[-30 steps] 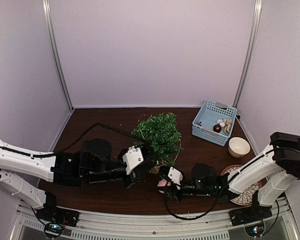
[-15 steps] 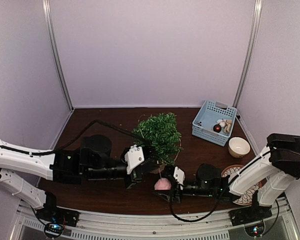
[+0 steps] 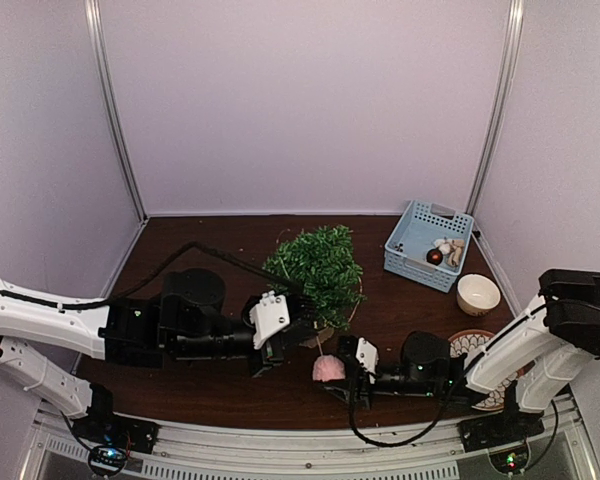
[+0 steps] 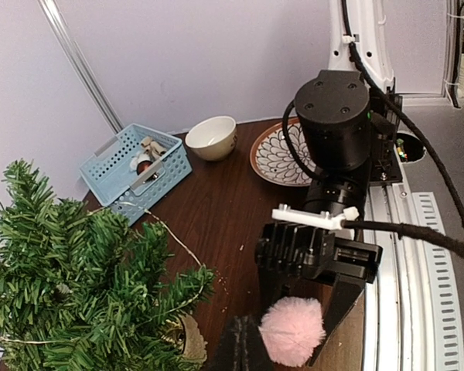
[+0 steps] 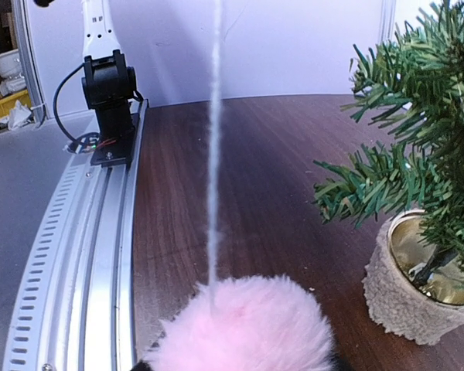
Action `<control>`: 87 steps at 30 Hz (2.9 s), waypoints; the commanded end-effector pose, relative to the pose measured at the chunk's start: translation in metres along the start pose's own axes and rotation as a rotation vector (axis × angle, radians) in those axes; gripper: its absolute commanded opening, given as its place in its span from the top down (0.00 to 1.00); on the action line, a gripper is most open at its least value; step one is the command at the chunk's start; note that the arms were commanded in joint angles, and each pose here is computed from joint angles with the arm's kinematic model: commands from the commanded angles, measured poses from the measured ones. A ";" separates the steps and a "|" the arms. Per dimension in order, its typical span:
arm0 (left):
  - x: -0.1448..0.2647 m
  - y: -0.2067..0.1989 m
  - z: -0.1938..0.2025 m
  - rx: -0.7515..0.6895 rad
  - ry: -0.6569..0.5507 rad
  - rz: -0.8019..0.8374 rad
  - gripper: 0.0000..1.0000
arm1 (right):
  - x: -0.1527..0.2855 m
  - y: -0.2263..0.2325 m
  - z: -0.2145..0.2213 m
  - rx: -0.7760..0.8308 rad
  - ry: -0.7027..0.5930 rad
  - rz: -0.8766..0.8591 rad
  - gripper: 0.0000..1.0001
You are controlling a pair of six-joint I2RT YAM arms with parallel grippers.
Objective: Decorate the small christmas tree
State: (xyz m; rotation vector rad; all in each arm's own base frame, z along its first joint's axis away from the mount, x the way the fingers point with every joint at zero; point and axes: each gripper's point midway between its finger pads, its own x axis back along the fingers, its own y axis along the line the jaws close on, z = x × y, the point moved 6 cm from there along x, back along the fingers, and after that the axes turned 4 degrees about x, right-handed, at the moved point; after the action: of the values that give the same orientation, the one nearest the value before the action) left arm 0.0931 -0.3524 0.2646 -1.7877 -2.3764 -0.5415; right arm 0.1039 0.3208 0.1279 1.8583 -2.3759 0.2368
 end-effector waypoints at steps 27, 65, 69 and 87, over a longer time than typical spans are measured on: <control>0.009 0.047 0.054 0.078 0.075 -0.425 1.00 | -0.019 -0.034 -0.010 -0.063 0.127 0.282 0.88; -0.035 0.024 0.119 0.107 0.117 -0.345 1.00 | -0.038 -0.055 0.007 -0.135 0.145 0.376 0.94; -0.038 0.023 0.126 0.108 0.128 -0.349 1.00 | -0.039 -0.057 0.010 -0.144 0.143 0.370 0.95; -0.042 0.016 0.106 0.113 0.048 -0.260 1.00 | -0.039 -0.061 0.007 -0.167 0.110 0.365 0.95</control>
State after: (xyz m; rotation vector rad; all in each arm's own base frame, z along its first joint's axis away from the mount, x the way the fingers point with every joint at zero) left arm 0.1337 -0.3438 0.1344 -1.3424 -2.5169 -0.5589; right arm 0.1690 0.3411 0.1088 1.2887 -2.5281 0.2194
